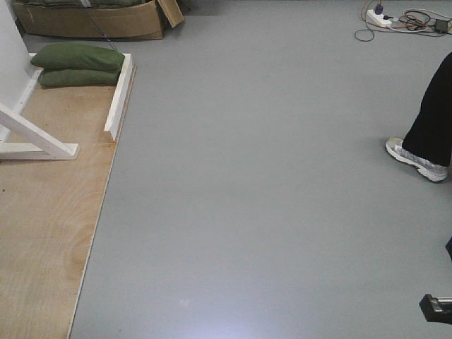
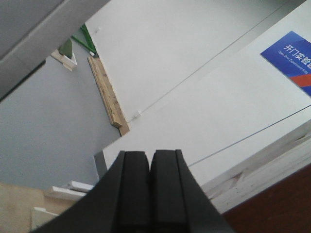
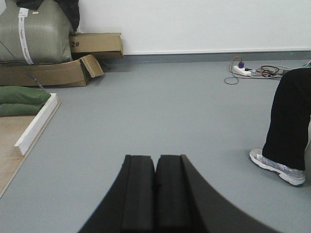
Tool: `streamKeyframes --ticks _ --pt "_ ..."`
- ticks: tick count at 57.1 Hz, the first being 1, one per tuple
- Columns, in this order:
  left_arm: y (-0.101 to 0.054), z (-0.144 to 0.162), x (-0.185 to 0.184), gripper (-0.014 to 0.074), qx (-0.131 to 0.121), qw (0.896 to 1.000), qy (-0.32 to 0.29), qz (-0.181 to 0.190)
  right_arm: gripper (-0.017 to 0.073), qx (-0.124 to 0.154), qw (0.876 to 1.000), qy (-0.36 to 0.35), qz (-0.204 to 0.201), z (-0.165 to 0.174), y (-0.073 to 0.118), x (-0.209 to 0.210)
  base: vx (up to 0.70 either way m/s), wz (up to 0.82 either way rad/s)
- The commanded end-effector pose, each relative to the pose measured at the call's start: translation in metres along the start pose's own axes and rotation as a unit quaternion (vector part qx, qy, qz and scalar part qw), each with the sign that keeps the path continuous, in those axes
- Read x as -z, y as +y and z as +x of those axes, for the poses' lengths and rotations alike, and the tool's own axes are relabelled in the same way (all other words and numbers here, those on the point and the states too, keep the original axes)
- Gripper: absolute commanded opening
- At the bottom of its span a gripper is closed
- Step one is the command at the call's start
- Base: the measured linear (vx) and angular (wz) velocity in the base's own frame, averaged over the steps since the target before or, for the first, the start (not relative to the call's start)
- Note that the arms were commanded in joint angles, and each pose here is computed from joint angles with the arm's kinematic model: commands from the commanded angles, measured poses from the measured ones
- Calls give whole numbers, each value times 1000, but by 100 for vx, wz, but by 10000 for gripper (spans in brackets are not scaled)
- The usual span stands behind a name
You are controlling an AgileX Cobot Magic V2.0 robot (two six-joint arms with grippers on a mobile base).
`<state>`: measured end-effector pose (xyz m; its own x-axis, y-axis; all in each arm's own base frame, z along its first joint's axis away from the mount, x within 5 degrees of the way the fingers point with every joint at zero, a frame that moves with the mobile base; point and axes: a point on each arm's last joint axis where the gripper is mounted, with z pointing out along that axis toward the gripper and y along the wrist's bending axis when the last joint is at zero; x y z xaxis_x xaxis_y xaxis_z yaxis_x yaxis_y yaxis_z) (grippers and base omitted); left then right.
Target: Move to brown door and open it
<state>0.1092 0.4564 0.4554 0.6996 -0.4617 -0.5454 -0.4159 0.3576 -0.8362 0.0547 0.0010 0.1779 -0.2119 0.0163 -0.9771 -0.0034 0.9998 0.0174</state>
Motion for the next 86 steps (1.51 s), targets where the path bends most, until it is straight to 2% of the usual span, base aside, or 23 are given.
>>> streamKeyframes --ticks 1,23,34,44,49,59,71,86 --pt "-49 -3 16 -3 26 998 -7 57 0 3 999 -44 5 -6 -1 1 0 0" --pt "-89 49 9 -3 22 990 94 105 0 3 999 -44 5 -6 -1 1 0 0" --pt "-118 47 29 -3 9 987 95 133 0 3 999 -44 5 -6 -1 1 0 1" --pt "-141 49 52 -3 -10 979 129 159 0 3 999 -44 5 -6 -1 1 0 0" --pt "-152 43 62 -3 -16 980 110 167 0 3 999 -44 5 -6 -1 1 0 0" --pt "-162 29 70 -3 -12 984 45 172 0 3 999 -44 5 -6 -1 1 0 0" --pt "-166 46 63 -3 -7 981 74 181 0 3 999 -44 5 -6 -1 1 0 0" --pt "-188 84 57 -3 1 971 118 209 0 3 999 -44 5 -6 -1 1 0 0"
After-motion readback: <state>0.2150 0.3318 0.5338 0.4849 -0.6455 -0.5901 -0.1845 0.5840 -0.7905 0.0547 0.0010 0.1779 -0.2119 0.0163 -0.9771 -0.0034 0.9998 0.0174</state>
